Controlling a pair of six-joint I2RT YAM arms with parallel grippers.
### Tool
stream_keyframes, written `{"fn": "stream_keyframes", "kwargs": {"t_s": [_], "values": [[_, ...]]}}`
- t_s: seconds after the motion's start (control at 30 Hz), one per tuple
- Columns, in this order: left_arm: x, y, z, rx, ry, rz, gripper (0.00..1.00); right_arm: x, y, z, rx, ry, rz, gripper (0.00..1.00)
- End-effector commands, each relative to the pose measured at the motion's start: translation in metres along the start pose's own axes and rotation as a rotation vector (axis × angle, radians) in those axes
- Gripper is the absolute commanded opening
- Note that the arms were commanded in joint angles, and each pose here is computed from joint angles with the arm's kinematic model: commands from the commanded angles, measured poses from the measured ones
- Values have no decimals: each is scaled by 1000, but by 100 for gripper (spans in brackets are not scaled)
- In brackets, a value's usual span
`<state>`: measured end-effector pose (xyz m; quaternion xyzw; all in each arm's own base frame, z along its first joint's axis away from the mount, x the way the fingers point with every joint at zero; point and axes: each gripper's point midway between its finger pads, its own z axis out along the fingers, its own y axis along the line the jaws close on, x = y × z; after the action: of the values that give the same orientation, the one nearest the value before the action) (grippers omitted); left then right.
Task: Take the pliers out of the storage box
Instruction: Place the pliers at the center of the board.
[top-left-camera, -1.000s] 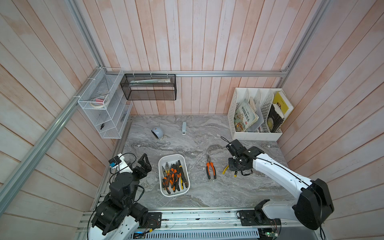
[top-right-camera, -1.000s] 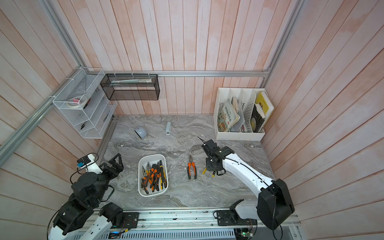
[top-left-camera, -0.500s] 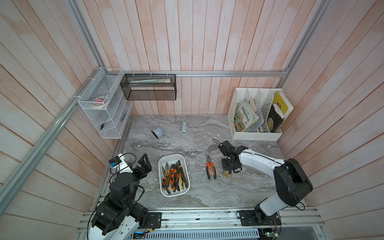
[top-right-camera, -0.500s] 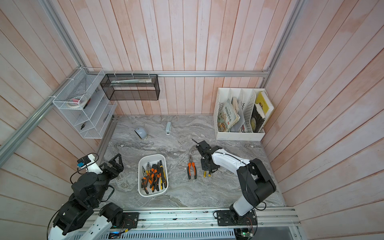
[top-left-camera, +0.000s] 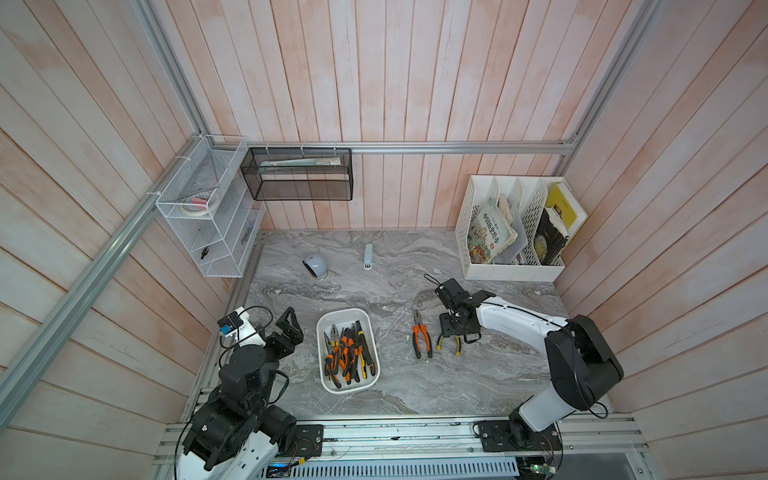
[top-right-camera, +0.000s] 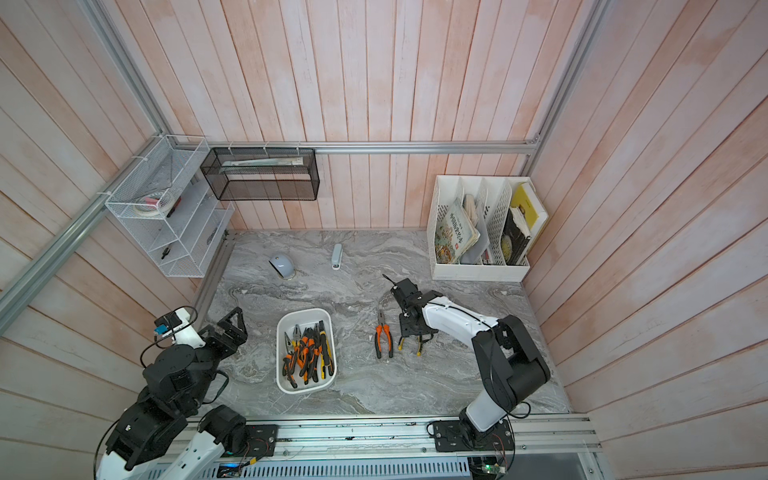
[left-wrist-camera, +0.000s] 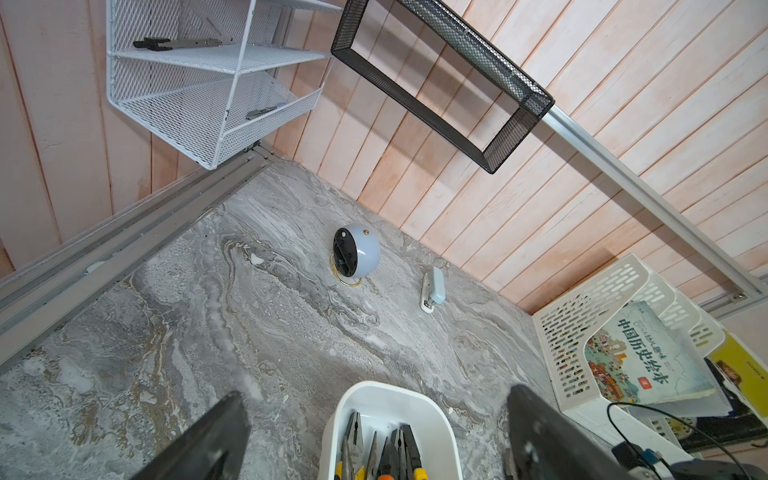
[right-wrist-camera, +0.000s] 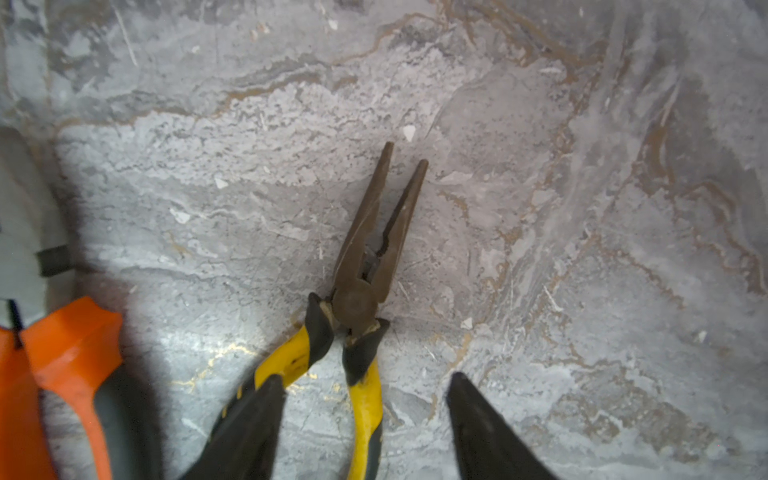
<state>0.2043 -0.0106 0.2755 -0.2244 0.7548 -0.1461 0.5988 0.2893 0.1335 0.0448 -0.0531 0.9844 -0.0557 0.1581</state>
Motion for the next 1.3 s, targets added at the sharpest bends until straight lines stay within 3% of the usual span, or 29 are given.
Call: {"fn": "stream_keyframes", "kwargs": {"t_s": [0.0,0.13,0.5,0.97,1.17,1.27], "values": [[3,2,2,-14,6,3,100,-2,-1,-12,-25,8,113,83],[4,3,2,-15,8,2,100,-4,15,-17,-178,34,248,92],[2,3,0,-13,1,-4,100,19,28,15,-174,173,241,94],[3,3,1,-15,3,-4,100,55,25,25,-99,250,96,72],[4,4,1,-18,6,-3,100,66,20,28,-67,281,18,43],[4,3,2,-19,8,-2,100,64,18,26,-55,273,5,43]]}}
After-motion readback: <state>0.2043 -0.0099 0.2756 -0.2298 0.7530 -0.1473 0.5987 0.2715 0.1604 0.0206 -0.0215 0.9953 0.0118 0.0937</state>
